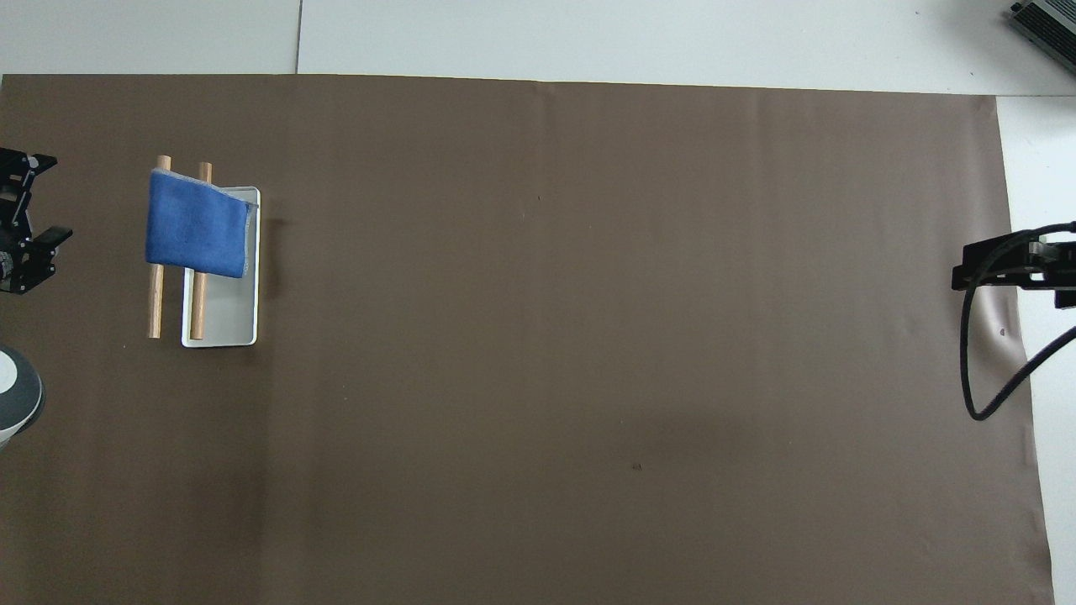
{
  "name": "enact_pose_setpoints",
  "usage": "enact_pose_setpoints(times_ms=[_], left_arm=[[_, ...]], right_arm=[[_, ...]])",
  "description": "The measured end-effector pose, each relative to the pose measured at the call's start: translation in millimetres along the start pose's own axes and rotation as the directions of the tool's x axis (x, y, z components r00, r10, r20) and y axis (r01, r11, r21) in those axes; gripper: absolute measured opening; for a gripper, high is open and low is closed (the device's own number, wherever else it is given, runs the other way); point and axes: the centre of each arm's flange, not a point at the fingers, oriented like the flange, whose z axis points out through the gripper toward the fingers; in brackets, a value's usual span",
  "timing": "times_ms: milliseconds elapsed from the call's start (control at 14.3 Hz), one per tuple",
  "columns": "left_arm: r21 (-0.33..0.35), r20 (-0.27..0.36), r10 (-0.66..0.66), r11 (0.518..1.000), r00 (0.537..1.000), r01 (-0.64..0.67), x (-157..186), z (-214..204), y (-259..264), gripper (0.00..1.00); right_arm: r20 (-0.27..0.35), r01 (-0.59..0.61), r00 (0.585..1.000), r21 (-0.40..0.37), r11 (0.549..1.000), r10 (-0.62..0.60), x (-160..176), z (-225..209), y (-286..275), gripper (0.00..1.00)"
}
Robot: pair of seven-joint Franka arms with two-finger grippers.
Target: Right arm passes towel to left arm to hang
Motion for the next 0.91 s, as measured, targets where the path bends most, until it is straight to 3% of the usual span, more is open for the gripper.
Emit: enact_pose_setpoints(times_ms=[140,279,419,488,767,907], left_arm=[[0.007,0.084,0.156,0.988,0.984,-0.157,-30,-5,25,1.0],[0.069,0.183,0.382,0.914,0.906,-0.4,-57,-10,53,1.0],[0.143,0.28,0.567,0.773,0.775,-0.618,-82,-23,83,1.0],[0.148,0.311,0.638,0.7,0.705,-0.698,-94,-30,98,1.0],[0.087,0.425,0.808,0.412,0.408,-0.907,-111,-51,130,1.0],[0.055,0.473,0.825,0.322,0.308,-0.945,-102,-68,147,1.0]], right_arm=[[-0.004,0.002,1.0,0.001,1.0,-0.002,-1,-2,0,1.0],[0.001,0.004,1.0,0.0,1.0,-0.004,-1,0,-1,1.0],[0.002,0.006,1.0,0.0,1.0,-0.006,-1,2,-2,1.0],[0.001,0.006,1.0,0.0,1.0,-0.006,-1,2,-2,1.0],[0.0,0.006,1.0,0.0,1.0,-0.006,-1,2,-2,1.0],[0.0,0.006,1.0,0.0,1.0,-0.006,-1,2,-2,1.0]])
